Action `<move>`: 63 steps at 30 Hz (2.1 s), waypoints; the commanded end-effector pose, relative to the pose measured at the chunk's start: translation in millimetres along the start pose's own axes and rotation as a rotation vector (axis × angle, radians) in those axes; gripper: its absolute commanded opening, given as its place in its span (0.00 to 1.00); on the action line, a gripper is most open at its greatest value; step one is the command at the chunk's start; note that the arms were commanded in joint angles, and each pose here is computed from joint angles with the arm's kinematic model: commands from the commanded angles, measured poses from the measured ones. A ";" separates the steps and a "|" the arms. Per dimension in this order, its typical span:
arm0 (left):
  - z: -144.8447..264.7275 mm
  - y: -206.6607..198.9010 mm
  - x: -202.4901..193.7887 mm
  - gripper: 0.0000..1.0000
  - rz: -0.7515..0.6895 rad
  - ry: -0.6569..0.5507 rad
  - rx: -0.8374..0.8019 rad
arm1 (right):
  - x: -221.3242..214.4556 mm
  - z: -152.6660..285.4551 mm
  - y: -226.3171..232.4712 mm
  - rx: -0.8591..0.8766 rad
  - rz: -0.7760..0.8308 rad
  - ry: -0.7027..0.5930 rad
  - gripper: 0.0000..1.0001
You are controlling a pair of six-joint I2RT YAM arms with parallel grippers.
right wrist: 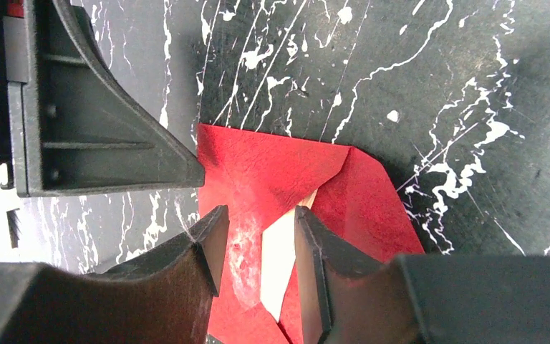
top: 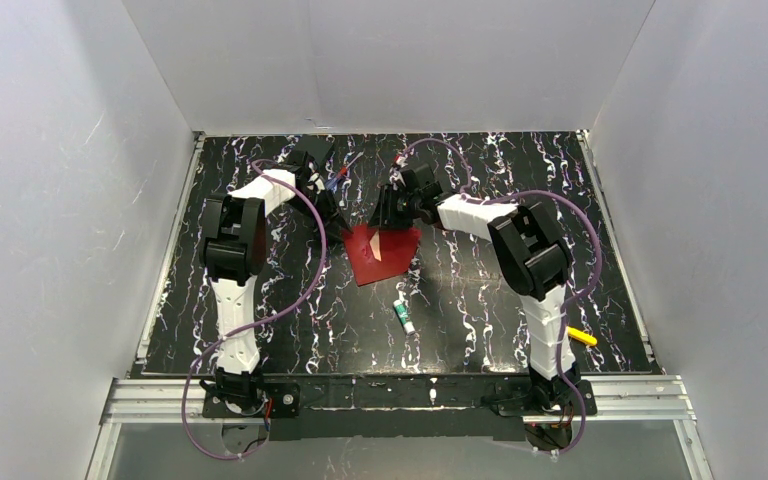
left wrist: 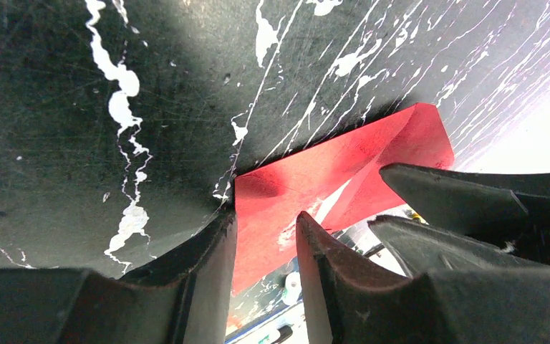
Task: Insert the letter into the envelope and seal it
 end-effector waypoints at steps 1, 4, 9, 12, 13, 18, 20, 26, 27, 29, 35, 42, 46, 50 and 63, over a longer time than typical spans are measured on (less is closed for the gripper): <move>-11.1 6.1 0.6 0.35 0.000 0.002 0.038 | 5.7 14.5 5.0 -0.008 -0.009 -0.004 0.45; -10.6 8.2 -1.4 0.35 0.005 0.002 0.052 | -2.8 11.0 2.8 -0.020 -0.040 0.031 0.41; -8.3 10.5 -6.4 0.35 0.025 0.007 0.067 | -11.0 9.5 -2.1 -0.062 -0.062 0.072 0.39; -11.3 11.7 -7.6 0.35 0.040 0.019 0.058 | -15.7 3.3 -5.1 -0.049 -0.071 0.100 0.39; -11.8 11.6 -7.8 0.35 0.042 0.022 0.055 | -17.2 0.9 -5.8 -0.043 -0.074 0.110 0.39; -15.4 11.6 -8.2 0.35 0.054 0.038 0.033 | -20.3 -10.9 -5.6 0.009 -0.075 0.134 0.40; -16.2 11.2 -8.0 0.35 0.055 0.045 0.026 | -21.2 -14.8 -5.4 0.019 -0.076 0.141 0.40; -18.1 10.3 -6.6 0.37 0.053 0.051 0.013 | -24.6 -20.5 -3.7 0.045 -0.075 0.160 0.40; -17.9 9.4 -5.9 0.38 0.050 0.050 0.008 | -24.6 -20.0 -3.2 0.048 -0.073 0.160 0.40; -17.1 7.2 -4.1 0.39 0.040 0.046 -0.003 | -23.4 -18.0 -0.6 0.054 -0.068 0.155 0.40; -13.6 -5.7 2.5 0.45 -0.005 0.027 -0.103 | -13.7 -9.9 8.9 0.074 -0.052 0.129 0.46; -16.6 -21.3 6.6 0.50 -0.021 0.053 -0.311 | -9.2 0.3 6.8 0.053 -0.064 0.101 0.53; -13.6 -14.7 6.9 0.51 0.004 0.002 -0.214 | -3.6 6.4 -12.3 -0.020 -0.104 0.068 0.54; 6.9 -1.8 11.8 0.57 -0.014 -0.089 -0.107 | 10.3 14.2 -25.0 -0.082 -0.087 0.030 0.54; 126.8 7.5 -1.3 0.98 -0.220 -0.432 0.174 | 25.7 102.9 22.5 -0.046 0.121 -0.014 0.65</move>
Point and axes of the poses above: each gripper's point midway between its finger pads, its own z axis back along the fingers, its own y axis along the line the jaws close on, x = y × z, the point moved 9 cm from there along z, back along the fingers
